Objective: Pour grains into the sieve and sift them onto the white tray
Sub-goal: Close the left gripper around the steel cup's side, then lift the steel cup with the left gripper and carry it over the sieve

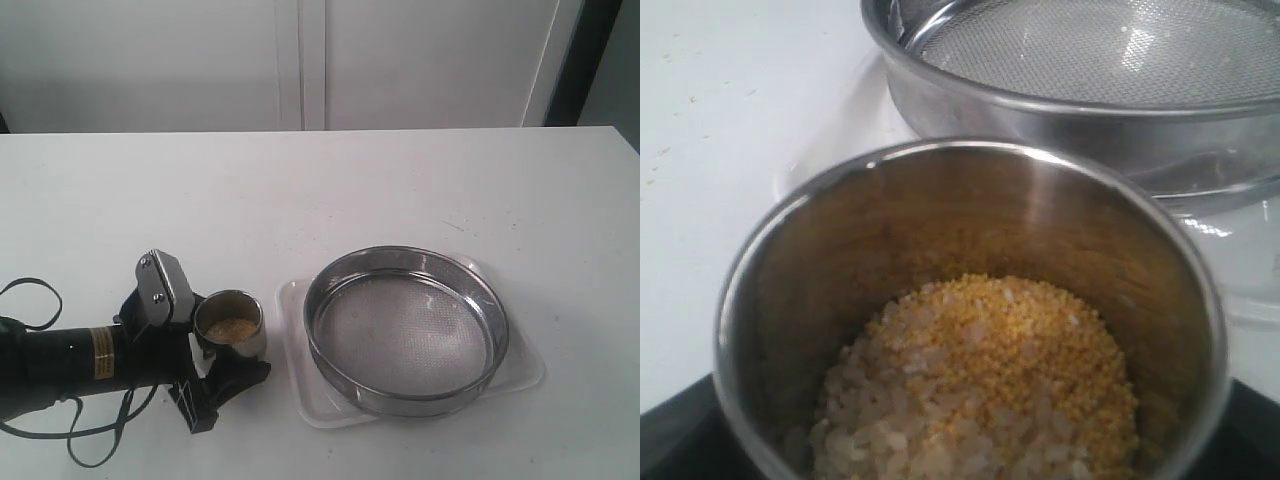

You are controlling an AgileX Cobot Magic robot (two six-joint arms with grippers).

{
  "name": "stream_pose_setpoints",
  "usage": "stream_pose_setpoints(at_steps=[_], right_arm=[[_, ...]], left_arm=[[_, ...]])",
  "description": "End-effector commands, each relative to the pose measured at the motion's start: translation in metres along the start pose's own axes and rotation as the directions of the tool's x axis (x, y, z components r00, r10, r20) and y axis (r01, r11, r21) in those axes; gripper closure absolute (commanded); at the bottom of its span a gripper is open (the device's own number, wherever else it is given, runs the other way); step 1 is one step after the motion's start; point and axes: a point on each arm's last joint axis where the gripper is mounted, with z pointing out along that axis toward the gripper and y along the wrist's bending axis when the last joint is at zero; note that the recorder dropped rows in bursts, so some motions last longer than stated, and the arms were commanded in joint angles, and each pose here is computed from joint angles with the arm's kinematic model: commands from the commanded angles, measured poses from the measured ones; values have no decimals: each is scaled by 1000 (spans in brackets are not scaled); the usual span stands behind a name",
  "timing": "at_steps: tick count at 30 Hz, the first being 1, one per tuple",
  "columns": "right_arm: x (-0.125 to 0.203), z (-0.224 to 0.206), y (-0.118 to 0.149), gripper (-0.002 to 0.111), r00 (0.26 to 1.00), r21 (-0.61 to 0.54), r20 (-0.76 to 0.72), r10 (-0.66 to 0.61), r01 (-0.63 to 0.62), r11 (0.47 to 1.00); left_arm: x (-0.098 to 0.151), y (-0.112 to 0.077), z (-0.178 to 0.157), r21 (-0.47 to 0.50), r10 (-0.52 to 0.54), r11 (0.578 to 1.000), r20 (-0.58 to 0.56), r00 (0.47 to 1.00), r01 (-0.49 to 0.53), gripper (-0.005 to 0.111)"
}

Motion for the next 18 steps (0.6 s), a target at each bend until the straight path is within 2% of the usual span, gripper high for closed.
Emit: stream_pose_setpoints(at_steps=[1,3,11,18], right_arm=[[1,0,0,108,1000,-2,13,-3,3,1000],[1,0,0,108,1000,-2,13,-3,3,1000],[1,0,0,108,1000,-2,13,-3,3,1000],[1,0,0,108,1000,-2,13,-3,3,1000]], left_arm=[[-1,-1,1,3,2,1000,4,1000,-2,92],[-1,-1,1,3,2,1000,4,1000,-2,107],[-1,-1,1,-2,-12,1000,5,1000,12,107],[-6,2,-1,-24,-92,995,21,996,92,107]])
